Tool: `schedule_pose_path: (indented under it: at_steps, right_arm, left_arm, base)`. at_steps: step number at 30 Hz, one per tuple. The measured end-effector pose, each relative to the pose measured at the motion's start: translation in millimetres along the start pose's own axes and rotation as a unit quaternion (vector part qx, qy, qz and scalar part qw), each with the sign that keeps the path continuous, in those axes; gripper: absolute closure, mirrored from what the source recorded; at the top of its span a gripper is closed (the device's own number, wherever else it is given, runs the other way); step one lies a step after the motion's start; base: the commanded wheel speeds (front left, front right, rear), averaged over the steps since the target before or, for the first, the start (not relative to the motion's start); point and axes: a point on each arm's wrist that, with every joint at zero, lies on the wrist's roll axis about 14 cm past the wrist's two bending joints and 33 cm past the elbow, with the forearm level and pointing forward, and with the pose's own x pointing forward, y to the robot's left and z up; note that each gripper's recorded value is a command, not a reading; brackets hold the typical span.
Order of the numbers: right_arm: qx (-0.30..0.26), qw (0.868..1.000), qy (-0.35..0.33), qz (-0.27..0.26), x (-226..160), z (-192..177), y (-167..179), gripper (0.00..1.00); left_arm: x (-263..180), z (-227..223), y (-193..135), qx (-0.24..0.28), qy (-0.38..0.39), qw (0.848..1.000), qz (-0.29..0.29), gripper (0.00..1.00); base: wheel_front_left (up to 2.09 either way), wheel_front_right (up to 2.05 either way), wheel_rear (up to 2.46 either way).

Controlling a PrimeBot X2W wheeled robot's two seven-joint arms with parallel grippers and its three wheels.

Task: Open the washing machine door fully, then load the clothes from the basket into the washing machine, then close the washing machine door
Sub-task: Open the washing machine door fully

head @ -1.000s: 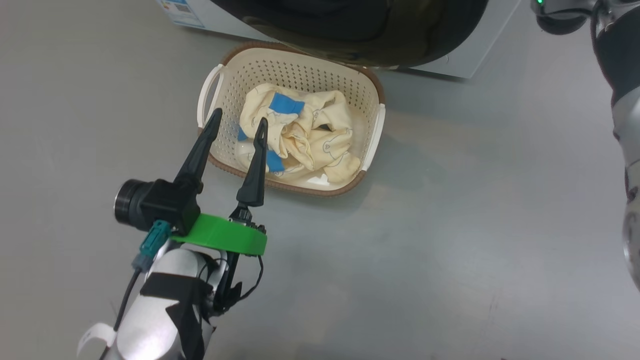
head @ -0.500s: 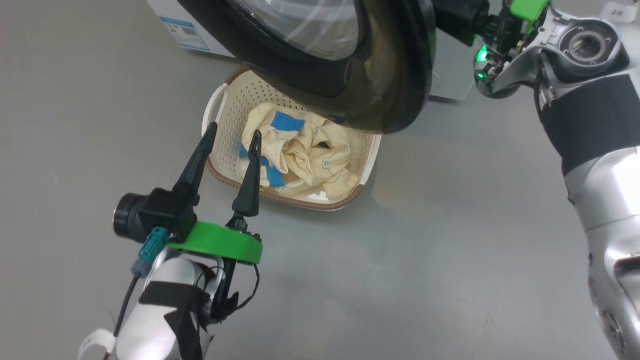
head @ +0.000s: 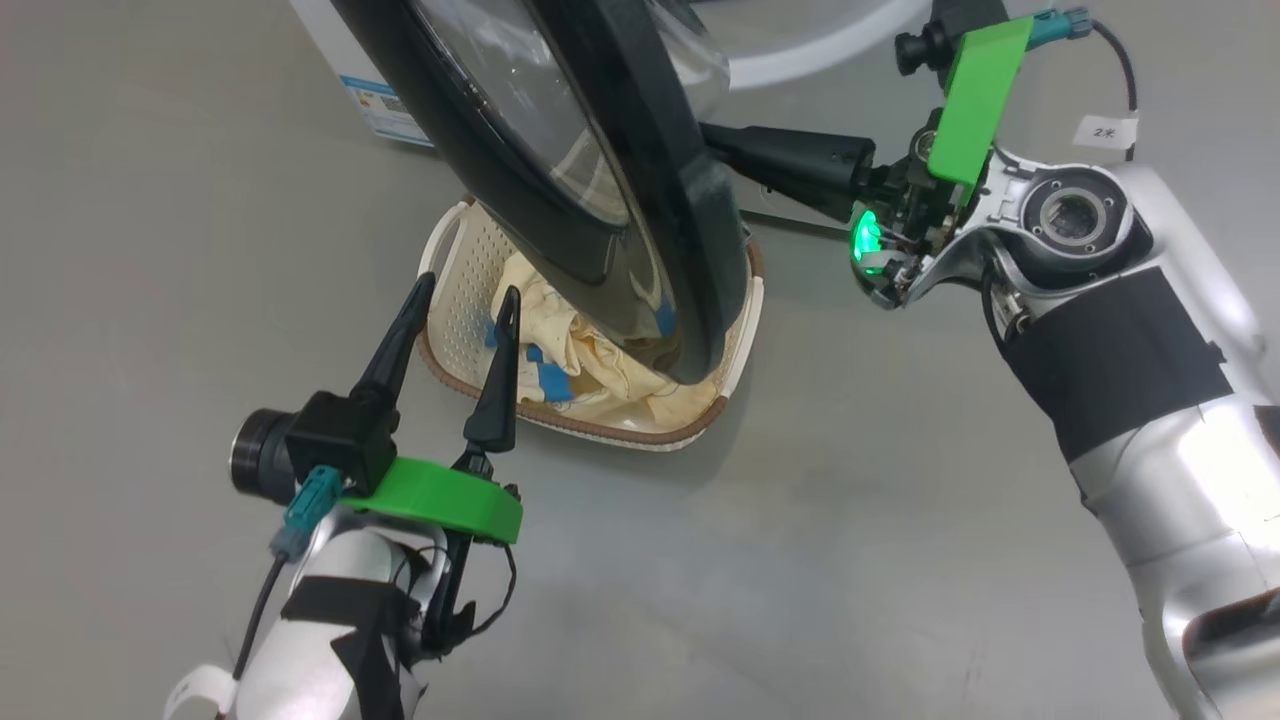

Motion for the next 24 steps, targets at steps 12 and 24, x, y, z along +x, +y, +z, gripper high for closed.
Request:
schedule_pose_path:
  at_steps: [12, 24]
  right_arm:
    - [0.02, 0.998, 0.037, 0.036, 18.4, -44.9, 18.9, 1.0]
    - [0.047, 0.998, 0.025, 0.045, 27.6, -59.3, 20.6, 1.0]
  left_arm:
    - [-15.4, 3.9, 1.4, 0.001, 0.0, 1.0, 0.008, 0.0]
    - [-20.9, 8.2, 2.0, 0.003, -0.004, 1.0, 0.01, 0.0]
  base:
    - [0.0, 0.0, 0.0]
    - [0.0, 0.0, 0.0]
